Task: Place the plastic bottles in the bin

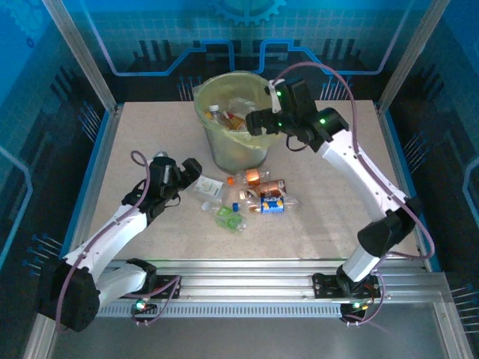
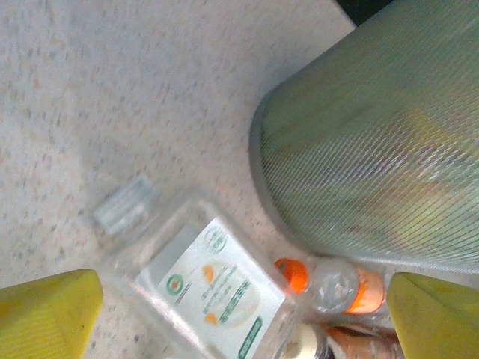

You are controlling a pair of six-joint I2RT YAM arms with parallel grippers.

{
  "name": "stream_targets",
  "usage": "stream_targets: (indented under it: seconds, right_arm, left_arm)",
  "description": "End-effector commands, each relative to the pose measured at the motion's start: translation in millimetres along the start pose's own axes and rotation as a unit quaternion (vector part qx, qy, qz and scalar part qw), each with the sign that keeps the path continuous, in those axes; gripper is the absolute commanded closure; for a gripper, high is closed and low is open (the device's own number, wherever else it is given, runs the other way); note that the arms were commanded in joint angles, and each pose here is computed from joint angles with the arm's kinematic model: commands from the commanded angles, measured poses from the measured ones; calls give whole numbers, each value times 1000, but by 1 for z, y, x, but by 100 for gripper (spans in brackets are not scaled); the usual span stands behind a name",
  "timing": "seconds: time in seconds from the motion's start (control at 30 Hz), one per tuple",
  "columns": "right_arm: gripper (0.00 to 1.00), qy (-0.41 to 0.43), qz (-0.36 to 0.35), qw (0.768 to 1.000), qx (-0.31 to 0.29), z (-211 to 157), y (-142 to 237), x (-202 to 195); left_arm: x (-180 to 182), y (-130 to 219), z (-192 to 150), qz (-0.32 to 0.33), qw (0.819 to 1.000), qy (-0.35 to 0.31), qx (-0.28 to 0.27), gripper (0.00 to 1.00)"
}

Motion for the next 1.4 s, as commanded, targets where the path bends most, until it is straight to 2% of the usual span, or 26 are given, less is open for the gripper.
stream_targets:
  seconds: [0.0,0.23,0.47,0.83,1.37]
  right_arm:
    - [0,-29,-48,998,-22,-13,16,-17]
    - [0,-62,-87,994,-9,-49,21,-46]
    - [0,-73,-108,991,7,-68,19,-62]
    - [0,-82,-107,991,11,-77,16,-73]
    - [0,-88,-95,991,24,-83,5,-77]
  left_arm:
    - [9,-3,-28,4,997,42,66,1]
    - [5,4,-77,1,990,47,132,1]
    - [-8,4,-105,-1,987,13,161,1]
    - [-28,-13,-128,20,979,-27,199,1]
    - [-30,-30,-135,56,977,-40,204,1]
Point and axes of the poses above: each hand's point on the last joint's axis, 136 mm out from that joint toward the fingers, its own y axis back along the fingers, its own x axis along the line the jaws close on, z = x × y, the point moved 9 cm from there along y, back along the fingers, and after that the axes turned 12 degrees about -y, right-handed, at the moved point
